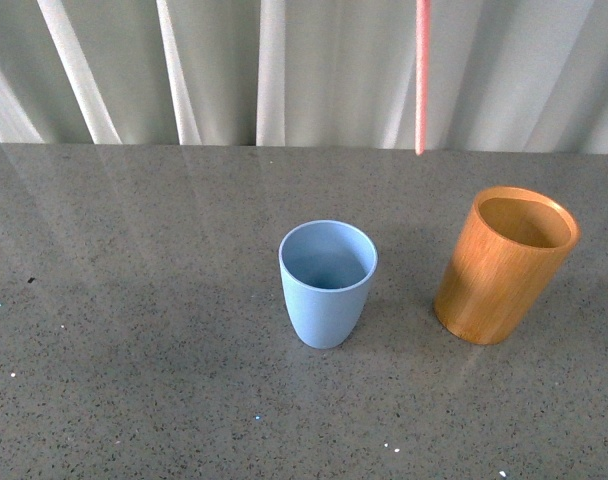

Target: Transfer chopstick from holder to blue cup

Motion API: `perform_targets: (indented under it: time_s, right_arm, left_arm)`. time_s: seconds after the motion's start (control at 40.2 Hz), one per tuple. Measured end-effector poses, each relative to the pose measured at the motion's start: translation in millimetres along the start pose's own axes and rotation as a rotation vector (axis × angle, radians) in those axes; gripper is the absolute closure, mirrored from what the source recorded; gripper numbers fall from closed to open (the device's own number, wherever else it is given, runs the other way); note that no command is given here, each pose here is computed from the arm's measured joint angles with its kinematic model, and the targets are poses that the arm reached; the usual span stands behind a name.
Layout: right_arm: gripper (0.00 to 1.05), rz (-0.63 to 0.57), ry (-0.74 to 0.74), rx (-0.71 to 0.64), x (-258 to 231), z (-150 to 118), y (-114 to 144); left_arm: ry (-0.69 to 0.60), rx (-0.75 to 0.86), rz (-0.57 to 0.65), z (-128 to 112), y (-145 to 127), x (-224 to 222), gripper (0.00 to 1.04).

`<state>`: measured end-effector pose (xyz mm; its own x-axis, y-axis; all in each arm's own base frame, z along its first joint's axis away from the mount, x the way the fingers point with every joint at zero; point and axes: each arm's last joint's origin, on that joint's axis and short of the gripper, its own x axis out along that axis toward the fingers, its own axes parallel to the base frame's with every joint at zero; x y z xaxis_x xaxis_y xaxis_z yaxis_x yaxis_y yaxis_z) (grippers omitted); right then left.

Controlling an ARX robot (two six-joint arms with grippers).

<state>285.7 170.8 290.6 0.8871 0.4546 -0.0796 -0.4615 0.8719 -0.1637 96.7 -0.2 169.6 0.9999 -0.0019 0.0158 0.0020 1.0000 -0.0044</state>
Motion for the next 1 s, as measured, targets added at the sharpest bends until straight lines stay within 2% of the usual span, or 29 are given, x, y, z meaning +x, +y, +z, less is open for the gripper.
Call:
perform_targets:
  time_s: [0.249, 0.622, 0.995]
  right_arm:
    - [1.03, 0.018, 0.074, 0.039, 13, -32, 15]
    - [1.03, 0.056, 0.096, 0.095, 19, -48, 32]
    - [1.03, 0.083, 0.108, 0.107, 26, -61, 33]
  left_arm:
    - [0.000, 0.000, 0.000, 0, 0, 0, 0.07]
    - [0.000, 0.000, 0.000, 0, 0, 0, 0.07]
    - [0.000, 0.000, 0.000, 0, 0, 0, 0.07]
